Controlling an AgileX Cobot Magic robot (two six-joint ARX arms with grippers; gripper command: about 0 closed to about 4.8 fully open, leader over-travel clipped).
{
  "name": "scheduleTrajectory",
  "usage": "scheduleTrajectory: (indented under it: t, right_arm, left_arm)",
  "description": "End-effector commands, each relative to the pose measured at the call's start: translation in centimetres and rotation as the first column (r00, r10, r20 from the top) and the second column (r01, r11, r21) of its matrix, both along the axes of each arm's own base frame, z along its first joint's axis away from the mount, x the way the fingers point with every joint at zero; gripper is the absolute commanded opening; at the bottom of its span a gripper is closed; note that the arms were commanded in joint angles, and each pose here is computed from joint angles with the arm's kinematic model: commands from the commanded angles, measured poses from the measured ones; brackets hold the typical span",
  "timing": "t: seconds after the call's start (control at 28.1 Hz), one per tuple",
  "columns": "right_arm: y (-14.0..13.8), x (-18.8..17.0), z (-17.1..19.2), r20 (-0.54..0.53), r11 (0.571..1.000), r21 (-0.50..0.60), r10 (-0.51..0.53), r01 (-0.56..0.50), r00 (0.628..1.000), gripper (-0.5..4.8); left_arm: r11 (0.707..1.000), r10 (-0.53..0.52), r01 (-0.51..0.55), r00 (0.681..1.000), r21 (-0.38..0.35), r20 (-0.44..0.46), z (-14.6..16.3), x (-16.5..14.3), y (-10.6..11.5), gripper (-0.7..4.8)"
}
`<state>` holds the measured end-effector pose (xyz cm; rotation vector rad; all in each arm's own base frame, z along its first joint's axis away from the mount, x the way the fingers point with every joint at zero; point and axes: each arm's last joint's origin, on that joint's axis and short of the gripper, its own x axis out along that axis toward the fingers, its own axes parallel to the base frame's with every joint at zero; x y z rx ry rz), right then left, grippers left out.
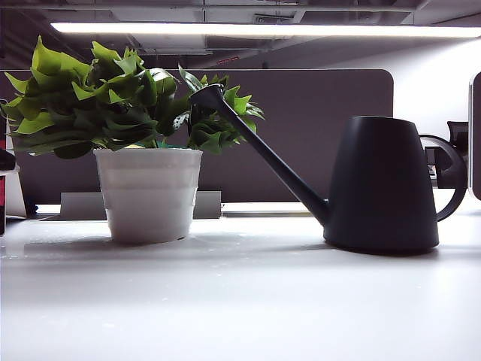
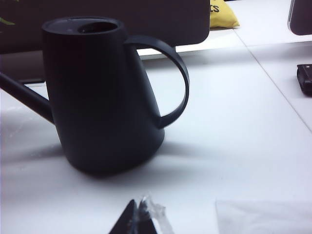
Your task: Pick up the watering can from the table, water the potted plant, and put the can back.
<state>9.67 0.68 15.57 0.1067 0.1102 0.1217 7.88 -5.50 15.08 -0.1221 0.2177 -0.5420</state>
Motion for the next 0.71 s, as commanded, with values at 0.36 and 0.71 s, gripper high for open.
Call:
scheduleTrajectory:
  t: [0.36,0.71]
  right_arm:
    - [-0.1,0.1,0.0,0.01,1.0,-0.007,-0.021,0.021,1.0,-0.02]
    - [-0.2,0.1,1.0,0.113,0.998,0.002,-0.062,0.063,0.992,-0.01]
  left_arm:
    - [1.0,-0.018,0.018,1.0,0.003,-0.017,-0.3,0.0,0.0,-0.02]
    - [0.899,0.438,-0.439,0.899,-0.013,-0.015,-0.2,1.7,4.6,-0.02]
